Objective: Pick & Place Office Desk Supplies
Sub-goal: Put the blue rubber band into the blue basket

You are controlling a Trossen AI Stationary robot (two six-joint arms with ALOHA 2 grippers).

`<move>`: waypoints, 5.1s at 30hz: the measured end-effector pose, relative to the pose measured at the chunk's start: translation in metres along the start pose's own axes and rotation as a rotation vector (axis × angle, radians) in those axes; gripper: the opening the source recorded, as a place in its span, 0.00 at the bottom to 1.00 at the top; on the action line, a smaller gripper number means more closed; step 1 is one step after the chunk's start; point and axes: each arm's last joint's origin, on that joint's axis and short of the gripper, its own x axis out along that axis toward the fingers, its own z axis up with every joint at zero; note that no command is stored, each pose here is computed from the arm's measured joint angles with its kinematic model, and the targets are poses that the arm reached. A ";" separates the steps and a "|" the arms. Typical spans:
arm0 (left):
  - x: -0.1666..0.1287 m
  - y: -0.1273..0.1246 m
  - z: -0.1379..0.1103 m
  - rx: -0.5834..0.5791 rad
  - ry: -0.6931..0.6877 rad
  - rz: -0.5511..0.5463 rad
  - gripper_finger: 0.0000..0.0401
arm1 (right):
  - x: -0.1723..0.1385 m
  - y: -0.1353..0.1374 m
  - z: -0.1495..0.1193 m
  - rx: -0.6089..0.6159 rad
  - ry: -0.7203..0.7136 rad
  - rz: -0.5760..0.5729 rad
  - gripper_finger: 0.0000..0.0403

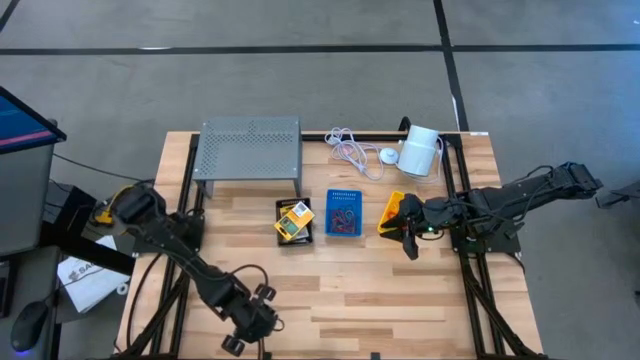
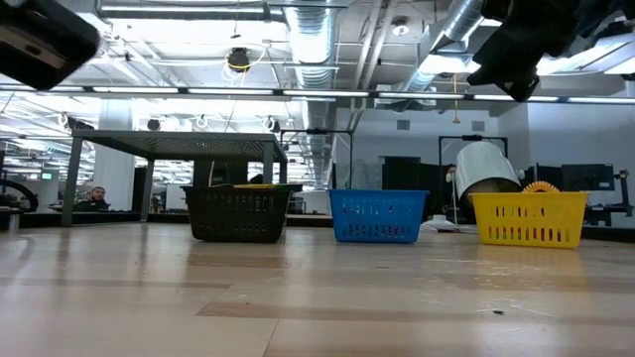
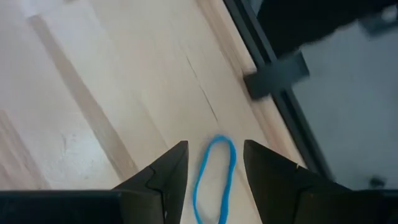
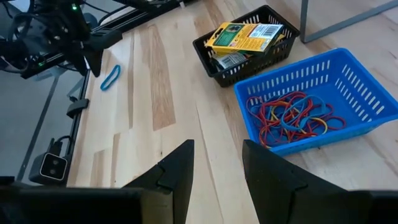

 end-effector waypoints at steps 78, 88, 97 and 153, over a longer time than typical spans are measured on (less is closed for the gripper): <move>-0.032 0.003 -0.032 -0.114 -0.289 0.239 0.00 | -0.003 0.016 -0.009 0.026 0.034 0.078 0.33; -0.014 0.012 -0.031 -0.450 -0.153 0.026 0.06 | -0.003 0.016 -0.009 0.026 0.034 0.078 0.33; 0.007 0.023 -0.033 -0.837 -0.052 -0.001 0.19 | -0.003 0.016 -0.009 0.021 0.034 0.078 0.33; 0.043 0.016 -0.028 -0.437 0.037 0.119 0.34 | -0.006 0.024 -0.016 -0.008 0.064 0.111 0.33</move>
